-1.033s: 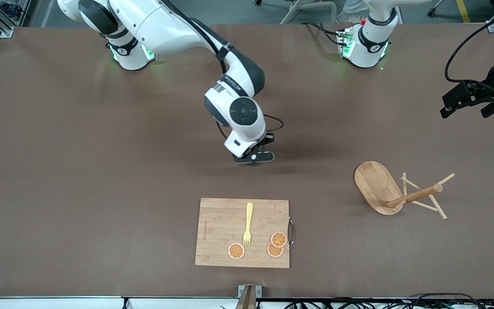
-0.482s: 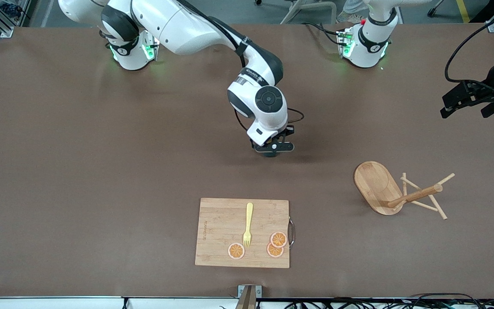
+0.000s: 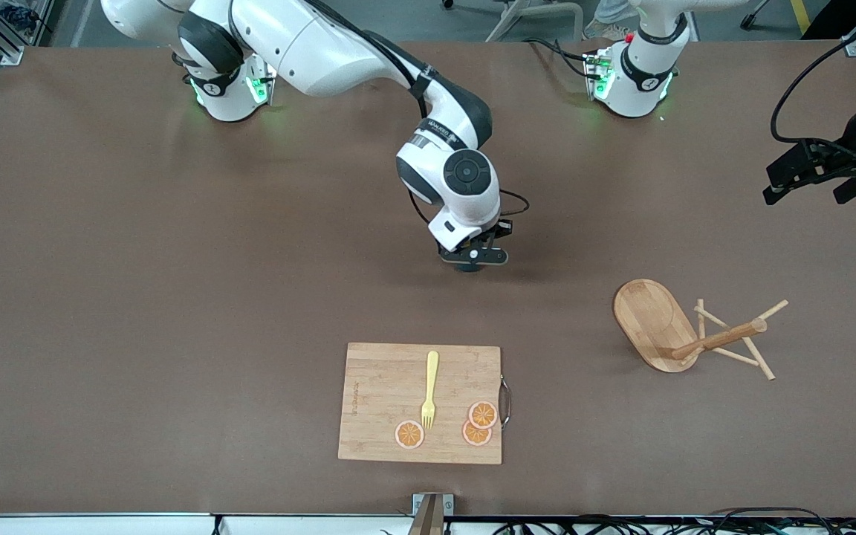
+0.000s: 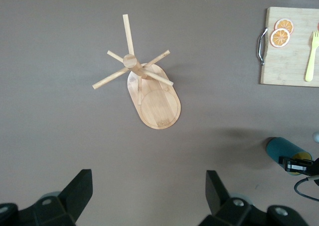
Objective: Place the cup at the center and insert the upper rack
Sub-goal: 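Carry the held mug with the right gripper to the table center, then set the mug down and open the right gripper while the left gripper approaches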
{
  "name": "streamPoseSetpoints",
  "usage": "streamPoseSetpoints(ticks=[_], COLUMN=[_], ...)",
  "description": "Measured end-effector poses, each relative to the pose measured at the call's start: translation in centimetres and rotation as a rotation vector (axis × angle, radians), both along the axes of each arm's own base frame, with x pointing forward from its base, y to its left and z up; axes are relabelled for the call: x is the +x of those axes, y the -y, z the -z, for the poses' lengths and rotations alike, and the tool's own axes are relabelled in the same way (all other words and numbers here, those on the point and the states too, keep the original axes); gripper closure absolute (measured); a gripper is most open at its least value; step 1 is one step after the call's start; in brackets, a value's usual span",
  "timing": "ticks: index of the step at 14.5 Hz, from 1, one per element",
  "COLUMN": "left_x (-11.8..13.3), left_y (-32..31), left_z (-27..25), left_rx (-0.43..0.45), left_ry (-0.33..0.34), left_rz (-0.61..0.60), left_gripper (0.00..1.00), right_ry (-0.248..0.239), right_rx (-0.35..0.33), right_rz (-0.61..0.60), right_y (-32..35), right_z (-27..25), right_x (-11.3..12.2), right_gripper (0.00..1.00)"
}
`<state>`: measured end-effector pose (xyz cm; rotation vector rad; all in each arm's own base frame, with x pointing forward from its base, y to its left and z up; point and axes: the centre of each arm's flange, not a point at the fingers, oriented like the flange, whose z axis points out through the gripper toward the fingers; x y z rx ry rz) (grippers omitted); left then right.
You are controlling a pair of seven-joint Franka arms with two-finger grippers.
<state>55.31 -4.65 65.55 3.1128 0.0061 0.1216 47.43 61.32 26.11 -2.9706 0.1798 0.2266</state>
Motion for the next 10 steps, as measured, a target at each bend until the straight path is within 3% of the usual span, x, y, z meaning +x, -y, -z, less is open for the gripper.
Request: streamPoseSetpoints(ticks=[2,4,10], left_x=[0.0,0.0,0.0], left_y=[0.0,0.1,0.2], left_z=[0.0,0.0,0.0], left_rx=[0.000,0.000,-0.006], left_ry=[0.000,0.000,-0.001], left_rz=[0.000,0.001,0.002], left_gripper=[0.00,0.00,0.00], right_ry=[-0.002,0.018,0.042], right_rx=[0.029,0.068,0.100], right_rz=[0.023,0.044,0.056], right_y=[-0.1,-0.2,-0.4], right_z=[0.1,-0.3,-2.0], right_x=[0.3,0.9,1.7], right_gripper=[0.80,0.59,0.01])
